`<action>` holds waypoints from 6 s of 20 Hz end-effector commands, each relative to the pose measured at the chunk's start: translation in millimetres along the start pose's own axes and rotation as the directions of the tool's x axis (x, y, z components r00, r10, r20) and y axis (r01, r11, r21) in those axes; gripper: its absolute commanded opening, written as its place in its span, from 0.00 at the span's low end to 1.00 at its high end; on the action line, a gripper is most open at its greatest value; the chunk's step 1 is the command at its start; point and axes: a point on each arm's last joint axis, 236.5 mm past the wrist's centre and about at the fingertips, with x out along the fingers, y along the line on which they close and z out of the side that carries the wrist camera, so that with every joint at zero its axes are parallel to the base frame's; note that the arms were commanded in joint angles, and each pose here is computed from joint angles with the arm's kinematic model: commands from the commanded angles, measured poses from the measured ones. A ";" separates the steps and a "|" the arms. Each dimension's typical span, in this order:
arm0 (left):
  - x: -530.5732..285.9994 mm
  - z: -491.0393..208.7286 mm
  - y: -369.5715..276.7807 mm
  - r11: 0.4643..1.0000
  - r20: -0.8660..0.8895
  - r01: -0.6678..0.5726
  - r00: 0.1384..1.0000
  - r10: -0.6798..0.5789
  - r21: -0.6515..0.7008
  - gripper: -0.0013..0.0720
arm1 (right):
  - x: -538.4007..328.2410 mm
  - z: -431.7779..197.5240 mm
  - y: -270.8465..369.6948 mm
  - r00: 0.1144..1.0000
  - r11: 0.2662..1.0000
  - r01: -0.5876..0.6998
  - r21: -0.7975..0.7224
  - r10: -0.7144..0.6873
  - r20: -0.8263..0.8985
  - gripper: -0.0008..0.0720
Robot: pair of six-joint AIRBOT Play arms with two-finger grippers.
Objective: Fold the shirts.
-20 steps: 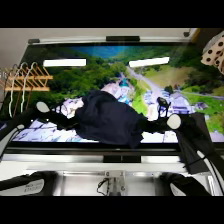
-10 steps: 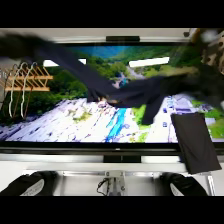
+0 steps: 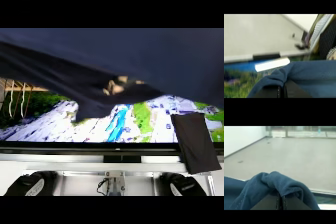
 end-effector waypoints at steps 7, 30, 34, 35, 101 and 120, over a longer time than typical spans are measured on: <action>91.9 -310.2 50.3 0.939 -0.698 -0.164 0.709 -0.100 -0.302 0.07 | 206.7 -267.7 -13.4 0.731 0.991 0.035 -0.131 -0.115 -0.673 0.11; 143.2 -386.1 65.3 0.857 -0.671 -0.126 0.682 -0.292 -0.500 0.07 | -23.7 -582.3 27.0 -0.068 0.736 0.535 0.414 0.526 -0.848 0.77; 141.0 -387.5 63.3 0.855 -0.677 -0.124 0.672 -0.300 -0.503 0.07 | -32.3 -612.5 63.1 -0.056 0.706 0.542 0.456 0.572 -0.818 0.78; 141.2 -387.4 63.4 0.856 -0.676 -0.124 0.673 -0.300 -0.503 0.07 | -16.9 -614.5 69.0 0.001 0.691 0.538 0.482 0.572 -0.820 0.77; 49.6 -524.0 236.6 0.697 -0.927 -0.619 0.318 -0.197 -0.360 0.92 | 23.4 -506.1 -43.1 -0.021 0.839 0.425 0.341 0.386 -0.922 0.89; 69.9 -535.1 174.3 0.809 -0.940 -0.481 0.196 -0.278 -0.339 0.07 | -33.3 -572.9 27.0 0.039 0.714 0.525 0.463 0.524 -0.851 0.89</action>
